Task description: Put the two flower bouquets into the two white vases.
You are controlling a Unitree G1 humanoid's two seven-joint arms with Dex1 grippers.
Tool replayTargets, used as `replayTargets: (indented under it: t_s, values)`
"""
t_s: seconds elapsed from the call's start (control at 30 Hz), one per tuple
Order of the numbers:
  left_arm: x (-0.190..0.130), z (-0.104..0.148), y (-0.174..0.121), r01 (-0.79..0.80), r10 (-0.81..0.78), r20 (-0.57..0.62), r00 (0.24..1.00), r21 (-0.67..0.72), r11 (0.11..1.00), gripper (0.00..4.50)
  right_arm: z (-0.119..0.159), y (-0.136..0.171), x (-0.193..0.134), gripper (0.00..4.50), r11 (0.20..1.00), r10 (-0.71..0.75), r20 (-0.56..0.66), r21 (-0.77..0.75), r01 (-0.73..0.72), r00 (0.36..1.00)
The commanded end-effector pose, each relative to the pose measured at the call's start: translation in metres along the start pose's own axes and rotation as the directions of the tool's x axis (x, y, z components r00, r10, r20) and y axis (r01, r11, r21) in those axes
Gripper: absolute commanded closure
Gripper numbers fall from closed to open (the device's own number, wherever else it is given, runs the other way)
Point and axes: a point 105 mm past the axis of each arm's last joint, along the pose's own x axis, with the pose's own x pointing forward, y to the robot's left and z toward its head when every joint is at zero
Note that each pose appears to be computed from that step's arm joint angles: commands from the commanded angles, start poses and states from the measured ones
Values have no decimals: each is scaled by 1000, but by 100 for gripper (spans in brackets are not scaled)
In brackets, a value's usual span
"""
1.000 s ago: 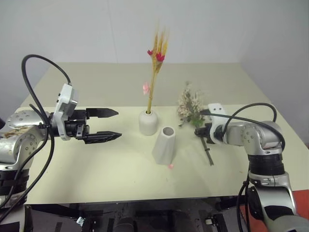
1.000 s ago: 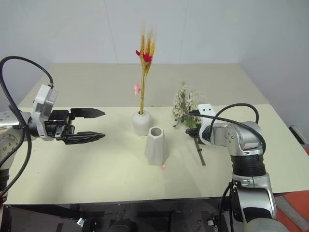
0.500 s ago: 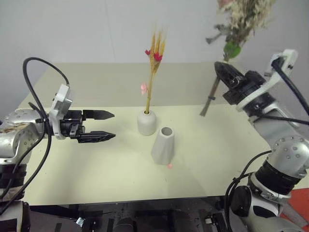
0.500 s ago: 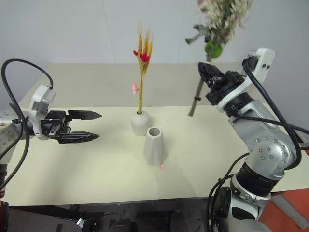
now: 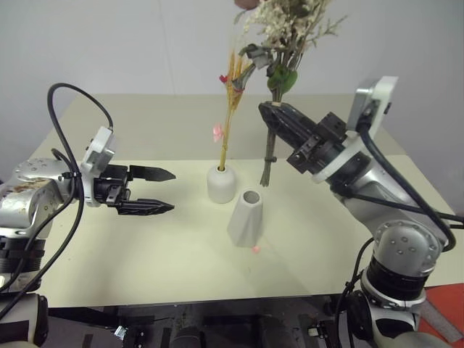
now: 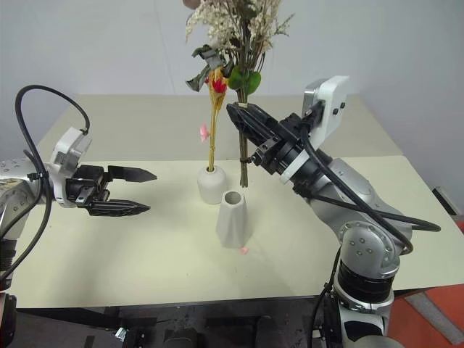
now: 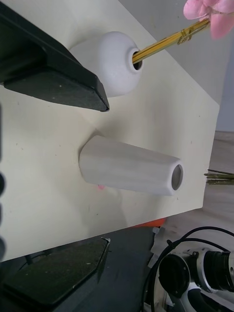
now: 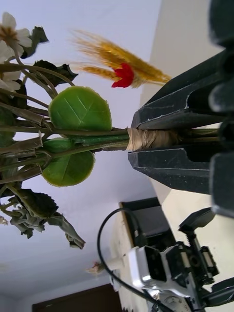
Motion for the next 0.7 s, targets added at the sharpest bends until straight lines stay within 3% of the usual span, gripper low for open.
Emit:
replayTargets:
  t_s: [0.03,0.7]
  values:
    - [-3,8,-3,-4,4,-2,1000,42,999,0,12,13,3,427,999,53,60,-11,-52,997]
    - [-1,7,-3,-34,34,5,999,47,998,0,-33,6,2,427,1000,25,-39,18,-24,999]
